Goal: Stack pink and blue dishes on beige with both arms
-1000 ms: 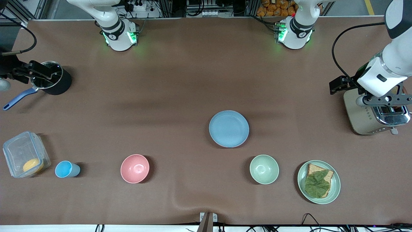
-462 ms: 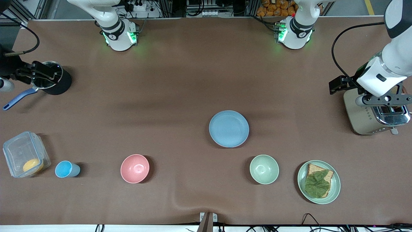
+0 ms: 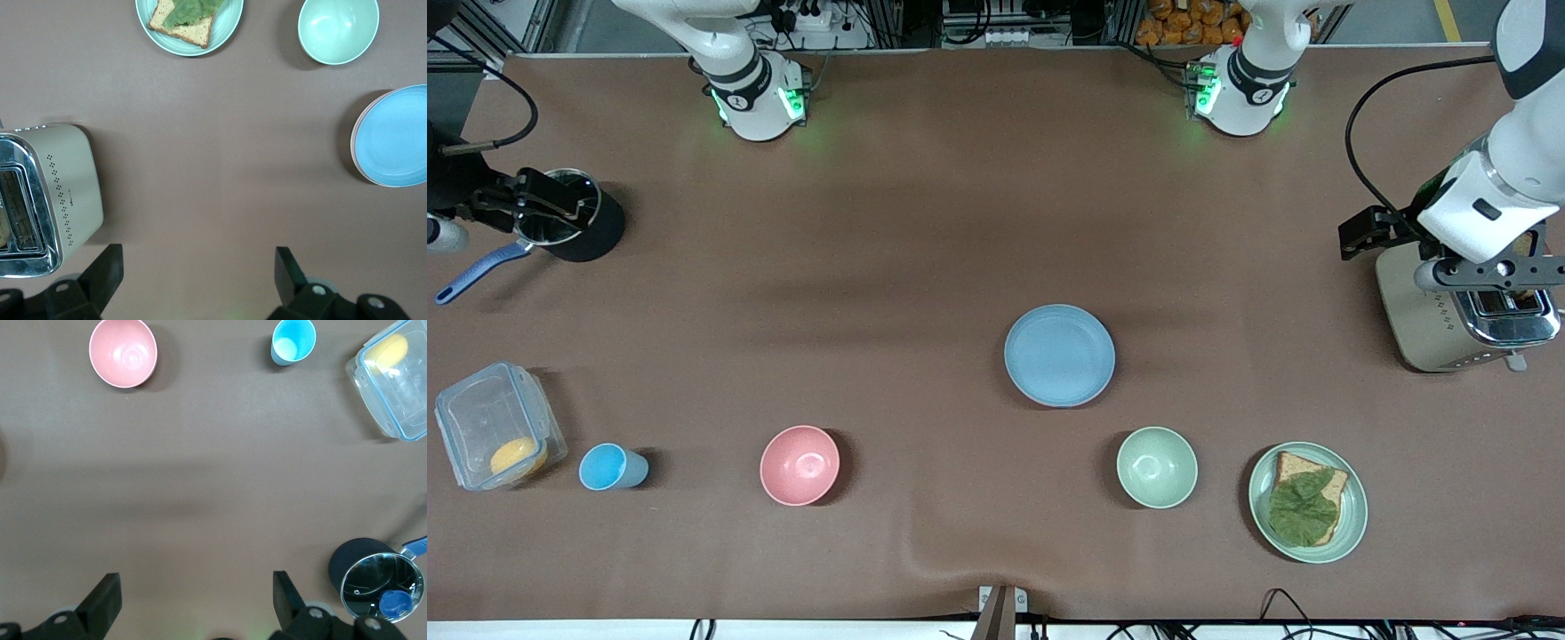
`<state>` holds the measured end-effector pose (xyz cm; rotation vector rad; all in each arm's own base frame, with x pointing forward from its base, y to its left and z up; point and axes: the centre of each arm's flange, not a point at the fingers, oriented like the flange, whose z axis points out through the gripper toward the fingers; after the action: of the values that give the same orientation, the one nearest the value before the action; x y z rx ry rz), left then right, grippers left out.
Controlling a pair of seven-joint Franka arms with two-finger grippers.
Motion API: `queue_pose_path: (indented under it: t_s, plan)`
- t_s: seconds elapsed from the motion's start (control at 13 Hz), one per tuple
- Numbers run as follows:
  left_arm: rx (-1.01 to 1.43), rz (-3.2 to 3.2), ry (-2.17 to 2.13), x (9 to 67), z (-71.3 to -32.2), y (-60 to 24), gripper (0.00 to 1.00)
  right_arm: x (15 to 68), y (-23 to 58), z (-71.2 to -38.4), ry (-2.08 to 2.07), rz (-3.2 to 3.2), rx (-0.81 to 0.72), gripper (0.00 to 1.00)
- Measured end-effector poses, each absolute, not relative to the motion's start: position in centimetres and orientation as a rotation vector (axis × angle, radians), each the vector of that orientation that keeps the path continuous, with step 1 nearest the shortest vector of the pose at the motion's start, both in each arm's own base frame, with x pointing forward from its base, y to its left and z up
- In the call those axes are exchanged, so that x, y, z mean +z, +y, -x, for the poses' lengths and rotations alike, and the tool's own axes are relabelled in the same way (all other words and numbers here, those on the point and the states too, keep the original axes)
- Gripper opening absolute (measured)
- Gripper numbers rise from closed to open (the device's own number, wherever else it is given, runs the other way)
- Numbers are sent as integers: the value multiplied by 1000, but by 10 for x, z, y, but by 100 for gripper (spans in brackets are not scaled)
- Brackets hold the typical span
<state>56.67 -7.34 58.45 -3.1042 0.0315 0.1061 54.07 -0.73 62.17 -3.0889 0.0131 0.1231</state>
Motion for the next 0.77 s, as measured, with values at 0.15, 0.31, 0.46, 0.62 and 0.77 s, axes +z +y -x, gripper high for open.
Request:
queue_pose_path:
  t_s: [0.15,0.31,0.46,0.62,0.77]
  plan:
    - [98,3105,34,585,-567,-75,100,622,-7,-541,13,3089,123,100]
    - [89,3107,18,583,-568,-78,100,622,-7,-541,13,3089,123,100]
    - [63,3110,-4,584,-571,-78,100,622,-7,-541,13,3089,123,100]
    - [47,3116,-16,586,-572,-75,100,622,-7,-541,13,3089,122,100]
    - [32,3123,-24,591,-572,-73,100,622,-7,-541,13,3089,120,100]
